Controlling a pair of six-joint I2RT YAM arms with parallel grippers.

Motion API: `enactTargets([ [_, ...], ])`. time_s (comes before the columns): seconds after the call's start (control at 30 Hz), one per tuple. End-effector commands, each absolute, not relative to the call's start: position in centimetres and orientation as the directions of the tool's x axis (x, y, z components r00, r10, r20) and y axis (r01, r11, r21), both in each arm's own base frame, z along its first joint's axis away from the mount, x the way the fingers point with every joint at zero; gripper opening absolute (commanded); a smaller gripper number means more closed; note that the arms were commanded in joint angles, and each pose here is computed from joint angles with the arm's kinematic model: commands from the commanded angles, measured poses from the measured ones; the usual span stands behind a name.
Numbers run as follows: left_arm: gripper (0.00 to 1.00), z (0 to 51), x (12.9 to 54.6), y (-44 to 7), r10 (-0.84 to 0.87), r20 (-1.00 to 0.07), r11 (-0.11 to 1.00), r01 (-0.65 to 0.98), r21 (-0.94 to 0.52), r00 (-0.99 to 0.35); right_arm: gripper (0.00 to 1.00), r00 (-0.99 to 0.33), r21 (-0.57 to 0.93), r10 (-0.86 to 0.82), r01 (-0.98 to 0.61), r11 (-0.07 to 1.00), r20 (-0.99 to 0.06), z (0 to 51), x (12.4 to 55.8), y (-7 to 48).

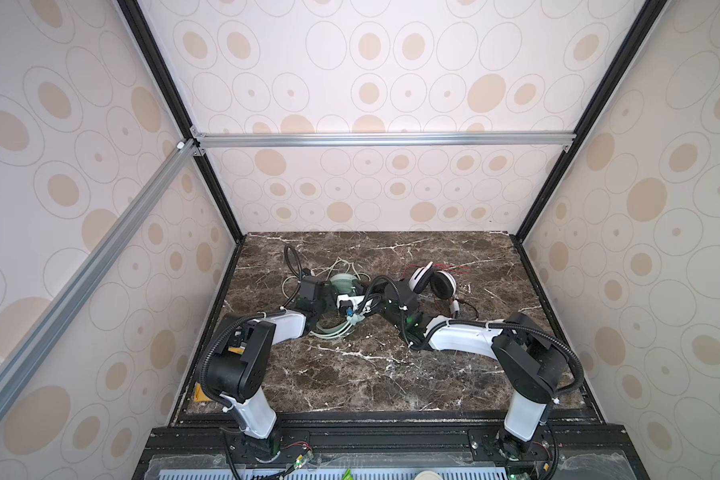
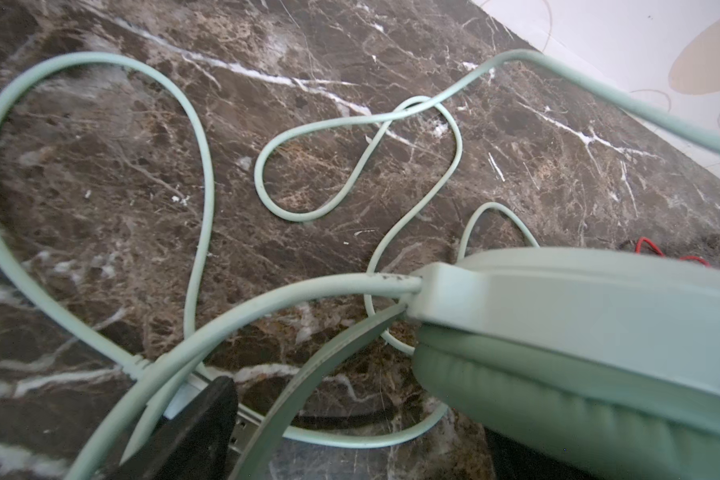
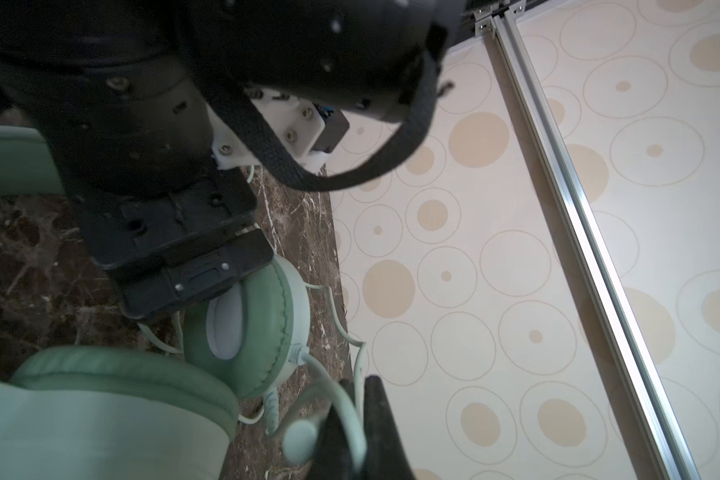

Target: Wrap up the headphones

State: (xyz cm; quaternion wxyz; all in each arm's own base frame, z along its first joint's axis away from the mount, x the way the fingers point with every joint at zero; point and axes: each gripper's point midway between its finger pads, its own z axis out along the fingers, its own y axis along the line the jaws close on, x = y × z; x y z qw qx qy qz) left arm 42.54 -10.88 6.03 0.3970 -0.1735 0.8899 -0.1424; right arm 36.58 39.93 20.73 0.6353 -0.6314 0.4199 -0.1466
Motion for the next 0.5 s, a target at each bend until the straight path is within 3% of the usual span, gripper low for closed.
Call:
enactTargets([
  [0.0, 0.92, 6.9, 43.8, -11.0, -0.433, -0.667, 0.894, -0.195, -0.402, -0.606, 0.0, 0.666, -0.936, -0.674, -0.332, 0.116, -0.32, 21.7, 34.7, 40.7],
  [0.07, 0.92, 6.8, 43.8, -11.1, -0.434, -0.664, 0.893, -0.196, -0.404, -0.609, 0.0, 0.641, -0.935, -0.705, -0.342, 0.092, -0.303, 20.8, 35.0, 40.1],
  [0.33, 0.92, 6.9, 44.0, -11.0, -0.435, -0.668, 0.893, -0.198, -0.403, -0.604, 0.0, 0.564, -0.949, -0.767, -0.243, 0.199, -0.305, 21.2, 35.5, 37.1],
  [0.47, 0.92, 6.6, 44.2, -11.1, -0.435, -0.662, 0.893, -0.2, -0.403, -0.61, 0.0, 0.562, -0.955, -0.781, -0.259, 0.145, -0.271, 19.8, 35.3, 37.0],
])
